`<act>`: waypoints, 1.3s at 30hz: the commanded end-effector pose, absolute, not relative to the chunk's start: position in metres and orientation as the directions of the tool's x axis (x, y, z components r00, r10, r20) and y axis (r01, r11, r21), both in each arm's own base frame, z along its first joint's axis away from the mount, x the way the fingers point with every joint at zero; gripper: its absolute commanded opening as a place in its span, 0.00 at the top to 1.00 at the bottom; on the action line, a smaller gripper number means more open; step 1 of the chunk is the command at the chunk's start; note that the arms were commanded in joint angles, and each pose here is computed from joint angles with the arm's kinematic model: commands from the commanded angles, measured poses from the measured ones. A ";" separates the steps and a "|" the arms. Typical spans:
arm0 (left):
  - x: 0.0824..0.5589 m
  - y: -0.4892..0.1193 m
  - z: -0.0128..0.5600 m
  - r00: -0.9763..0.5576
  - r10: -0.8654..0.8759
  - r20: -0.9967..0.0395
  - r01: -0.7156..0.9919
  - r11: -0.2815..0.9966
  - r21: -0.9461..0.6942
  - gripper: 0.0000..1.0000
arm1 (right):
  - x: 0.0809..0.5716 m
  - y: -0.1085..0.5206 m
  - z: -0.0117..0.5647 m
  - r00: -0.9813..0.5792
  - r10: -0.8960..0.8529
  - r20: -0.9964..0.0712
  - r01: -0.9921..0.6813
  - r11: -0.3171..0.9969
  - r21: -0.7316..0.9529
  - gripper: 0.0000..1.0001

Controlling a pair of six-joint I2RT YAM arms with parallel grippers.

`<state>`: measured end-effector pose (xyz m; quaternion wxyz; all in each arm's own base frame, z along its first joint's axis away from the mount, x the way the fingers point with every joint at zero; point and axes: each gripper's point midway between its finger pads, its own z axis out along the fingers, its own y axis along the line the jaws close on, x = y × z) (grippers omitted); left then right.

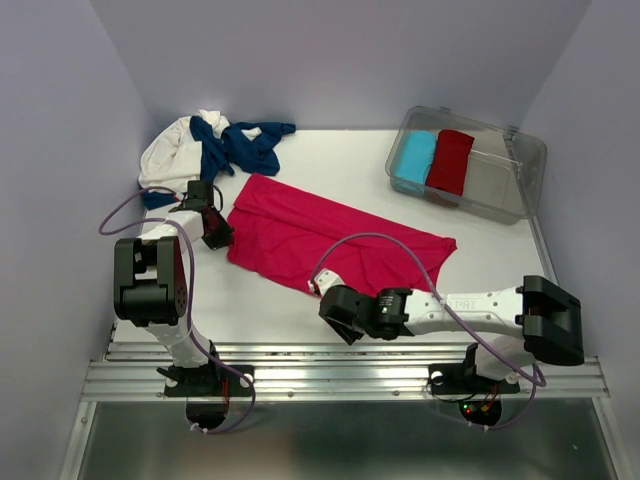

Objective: Roll the t-shirts
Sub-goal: Fold the T-shirt at the center of the board.

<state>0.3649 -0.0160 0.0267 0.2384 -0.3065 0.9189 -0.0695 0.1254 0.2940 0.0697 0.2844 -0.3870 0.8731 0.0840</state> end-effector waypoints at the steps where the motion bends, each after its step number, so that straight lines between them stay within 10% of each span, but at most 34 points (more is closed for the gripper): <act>1: 0.374 -0.017 0.038 -0.700 -0.580 -0.416 -0.512 0.814 -0.273 1.00 | 0.128 0.297 0.064 -0.498 -0.661 -0.561 -0.745 0.657 -0.112 0.53; 13: 0.374 -0.018 0.040 -0.697 -0.583 -0.418 -0.514 0.812 -0.275 1.00 | 0.147 0.302 0.043 -0.488 -0.664 -0.566 -0.698 0.687 -0.205 0.52; 22: 0.375 -0.018 0.044 -0.696 -0.580 -0.422 -0.513 0.814 -0.274 1.00 | 0.156 0.298 0.054 -0.519 -0.580 -0.627 -0.618 0.762 -0.193 0.99; 39: 0.395 -0.023 0.075 -0.674 -0.588 -0.448 -0.488 0.809 -0.328 1.00 | 0.162 0.264 0.119 -0.530 -0.366 -0.765 -0.535 0.844 -0.034 0.99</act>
